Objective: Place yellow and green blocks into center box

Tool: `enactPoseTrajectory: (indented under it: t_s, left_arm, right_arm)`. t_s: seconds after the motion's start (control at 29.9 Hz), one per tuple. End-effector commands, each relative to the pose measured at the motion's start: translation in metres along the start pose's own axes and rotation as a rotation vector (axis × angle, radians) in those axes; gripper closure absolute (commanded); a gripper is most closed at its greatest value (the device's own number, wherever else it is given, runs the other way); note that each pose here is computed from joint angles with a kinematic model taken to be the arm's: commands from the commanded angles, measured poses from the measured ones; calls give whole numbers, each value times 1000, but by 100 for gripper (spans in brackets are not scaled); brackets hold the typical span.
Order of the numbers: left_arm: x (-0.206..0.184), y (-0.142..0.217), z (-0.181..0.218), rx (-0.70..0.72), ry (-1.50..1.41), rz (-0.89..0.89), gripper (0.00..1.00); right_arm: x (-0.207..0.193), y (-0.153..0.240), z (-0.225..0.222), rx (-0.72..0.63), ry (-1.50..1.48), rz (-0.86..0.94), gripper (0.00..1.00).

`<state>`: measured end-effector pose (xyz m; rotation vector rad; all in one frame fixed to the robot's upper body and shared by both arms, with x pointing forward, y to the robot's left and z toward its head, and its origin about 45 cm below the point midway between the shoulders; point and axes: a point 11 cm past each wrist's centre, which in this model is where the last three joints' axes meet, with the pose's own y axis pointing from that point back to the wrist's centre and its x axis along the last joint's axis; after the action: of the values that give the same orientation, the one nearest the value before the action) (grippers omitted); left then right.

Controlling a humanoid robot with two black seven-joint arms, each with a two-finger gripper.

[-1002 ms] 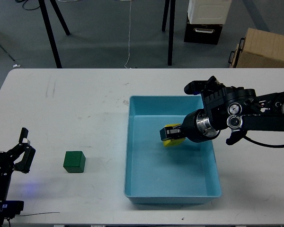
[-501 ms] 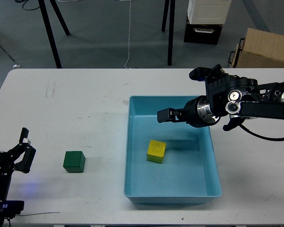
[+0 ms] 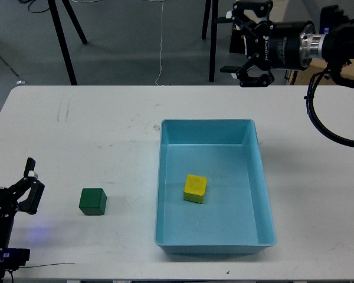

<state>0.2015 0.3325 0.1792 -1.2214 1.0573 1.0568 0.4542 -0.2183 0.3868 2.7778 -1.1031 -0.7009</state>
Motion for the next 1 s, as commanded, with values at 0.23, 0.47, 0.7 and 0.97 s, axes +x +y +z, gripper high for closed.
enactPoseTrajectory:
  t_s: [0.23, 0.47, 0.7, 0.97]
  left_arm:
    - [1, -4, 1, -1, 1, -5, 0]
    - [-1, -7, 0, 1, 1, -14, 0]
    - [1, -5, 0, 2, 1, -8, 0]
    - [-3, -6, 0, 1, -2, -17, 0]
  right_arm:
    - [135, 128, 36, 725, -458, 210, 0]
    - [116, 179, 129, 785, -671, 216, 0]
    - [52, 188, 197, 783, -856, 134, 0]
    - [35, 206, 248, 916, -1024, 196, 0]
